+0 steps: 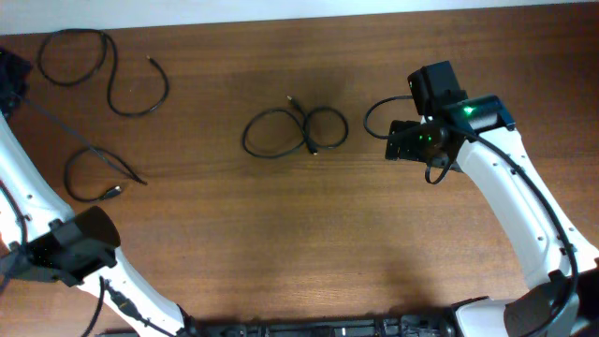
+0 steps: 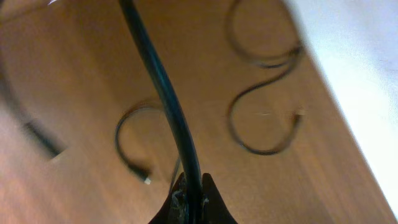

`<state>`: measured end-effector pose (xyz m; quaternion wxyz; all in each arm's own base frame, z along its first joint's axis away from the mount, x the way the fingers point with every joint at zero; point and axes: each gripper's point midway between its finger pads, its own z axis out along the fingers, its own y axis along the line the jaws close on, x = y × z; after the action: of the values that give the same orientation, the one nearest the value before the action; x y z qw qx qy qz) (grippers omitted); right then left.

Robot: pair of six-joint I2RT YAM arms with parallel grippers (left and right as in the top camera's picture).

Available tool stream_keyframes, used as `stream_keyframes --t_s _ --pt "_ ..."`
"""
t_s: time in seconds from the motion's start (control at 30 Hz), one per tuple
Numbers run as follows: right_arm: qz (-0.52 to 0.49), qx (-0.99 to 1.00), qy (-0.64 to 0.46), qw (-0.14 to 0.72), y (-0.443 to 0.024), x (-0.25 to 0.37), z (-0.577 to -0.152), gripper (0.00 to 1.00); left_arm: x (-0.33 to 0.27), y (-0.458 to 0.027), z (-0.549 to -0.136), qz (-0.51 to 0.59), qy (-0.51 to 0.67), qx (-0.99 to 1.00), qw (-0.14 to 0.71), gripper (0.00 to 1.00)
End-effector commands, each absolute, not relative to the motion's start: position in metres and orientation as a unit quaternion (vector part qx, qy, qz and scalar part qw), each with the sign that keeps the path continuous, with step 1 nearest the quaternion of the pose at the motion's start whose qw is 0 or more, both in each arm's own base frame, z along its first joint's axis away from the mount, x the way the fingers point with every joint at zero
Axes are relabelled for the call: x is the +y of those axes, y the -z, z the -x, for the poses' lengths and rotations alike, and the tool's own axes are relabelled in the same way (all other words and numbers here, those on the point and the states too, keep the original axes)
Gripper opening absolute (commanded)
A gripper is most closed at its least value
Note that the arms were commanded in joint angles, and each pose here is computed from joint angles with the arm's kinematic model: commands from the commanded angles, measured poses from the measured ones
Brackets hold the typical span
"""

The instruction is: Untangle cables

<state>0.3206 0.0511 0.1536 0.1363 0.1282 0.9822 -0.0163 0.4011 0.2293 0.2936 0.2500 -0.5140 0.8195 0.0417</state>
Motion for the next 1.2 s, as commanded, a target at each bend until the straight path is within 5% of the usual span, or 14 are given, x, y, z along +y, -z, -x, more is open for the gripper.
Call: stream_keyframes --t_s 0.0,0.37,0.93,1.07,1.1,1.17 --pt "-0.13 0.981 0.026 0.138 -0.153 0.047 -0.322 0.98 0.252 -0.252 -0.386 0.619 -0.069 0.756 0.2 0.0" --pt "-0.13 0.981 0.026 0.138 -0.153 0.047 -0.322 0.98 0.29 -0.155 -0.384 0.692 -0.072 0.698 0.167 0.0" --pt "-0.13 0.981 0.026 0.138 -0.153 0.047 -0.322 0.98 0.331 -0.16 -0.411 0.582 -0.118 0.766 0.244 0.0" --pt "-0.13 0.981 0.026 0.138 -0.153 0.047 -0.322 0.98 0.328 -0.143 -0.409 0.579 -0.118 0.776 0.22 0.43" --pt "-0.13 0.981 0.026 0.138 -0.153 0.047 -0.322 0.98 0.326 -0.136 -0.409 0.578 -0.117 0.78 0.21 0.61" --pt "-0.13 0.981 0.026 0.138 -0.153 0.047 -0.322 0.98 0.325 -0.127 -0.407 0.568 -0.12 0.791 0.195 0.76"
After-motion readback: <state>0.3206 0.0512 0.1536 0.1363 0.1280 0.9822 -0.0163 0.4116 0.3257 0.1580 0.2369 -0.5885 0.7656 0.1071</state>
